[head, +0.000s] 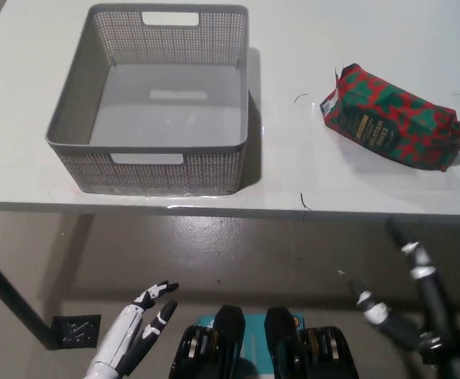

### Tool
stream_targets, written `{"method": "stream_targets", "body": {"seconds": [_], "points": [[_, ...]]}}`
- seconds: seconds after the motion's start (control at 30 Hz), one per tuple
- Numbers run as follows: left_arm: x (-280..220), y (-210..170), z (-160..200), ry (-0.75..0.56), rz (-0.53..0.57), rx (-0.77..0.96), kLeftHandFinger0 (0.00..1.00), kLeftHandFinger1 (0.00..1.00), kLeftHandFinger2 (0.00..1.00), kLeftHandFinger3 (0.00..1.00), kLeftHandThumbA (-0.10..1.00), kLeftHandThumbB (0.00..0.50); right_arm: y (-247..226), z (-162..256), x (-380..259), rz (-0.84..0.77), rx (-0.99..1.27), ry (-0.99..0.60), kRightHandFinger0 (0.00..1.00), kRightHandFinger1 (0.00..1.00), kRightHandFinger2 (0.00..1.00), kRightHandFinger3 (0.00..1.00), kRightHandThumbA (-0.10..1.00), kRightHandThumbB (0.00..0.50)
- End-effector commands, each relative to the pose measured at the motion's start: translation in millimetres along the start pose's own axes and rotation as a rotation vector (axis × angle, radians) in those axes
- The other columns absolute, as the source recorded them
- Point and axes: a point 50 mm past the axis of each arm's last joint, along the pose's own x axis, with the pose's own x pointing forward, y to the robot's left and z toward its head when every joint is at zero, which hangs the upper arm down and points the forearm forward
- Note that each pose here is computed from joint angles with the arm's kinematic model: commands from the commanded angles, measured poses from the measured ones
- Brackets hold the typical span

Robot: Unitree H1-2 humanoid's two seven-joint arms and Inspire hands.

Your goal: Use the right hand to pick up a bag of coffee beans on the right hand side and place it into a container on the left hand side

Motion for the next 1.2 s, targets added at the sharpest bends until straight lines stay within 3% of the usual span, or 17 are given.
{"method": "stream_targets", "body": {"seconds": [0.0, 0.1, 0.37, 0.83, 1.17], "points": [[2, 8, 12, -0.069, 0.013, 0.033, 1.0, 1.0, 1.0, 1.0, 1.0, 0.122, -36, 36, 29, -0.035, -0.134, -0.07, 1.0, 1.0, 1.0, 1.0, 0.84, 0.35], [-4, 4, 10, -0.056, 0.006, 0.025, 1.0, 1.0, 1.0, 1.0, 1.0, 0.121, -65, 57, 59, 0.006, -0.269, -0.081, 1.0, 1.0, 1.0, 1.0, 0.93, 0.43], [-26, -1, 2, -0.025, 0.013, 0.024, 1.0, 1.0, 1.0, 1.0, 1.0, 0.111, -110, 72, 147, 0.067, -0.543, -0.039, 1.0, 1.0, 1.0, 1.0, 1.0, 0.499], [-29, -3, 0, -0.015, 0.014, 0.009, 1.0, 1.0, 1.0, 1.0, 1.0, 0.111, -138, 107, 322, 0.197, -0.806, 0.188, 1.0, 1.0, 1.0, 1.0, 0.96, 0.5], [-27, -1, 1, -0.025, 0.018, 0.021, 1.0, 1.0, 1.0, 1.0, 1.0, 0.113, -134, 93, 364, 0.254, -0.747, 0.337, 1.0, 1.0, 1.0, 1.0, 0.87, 0.5]]}}
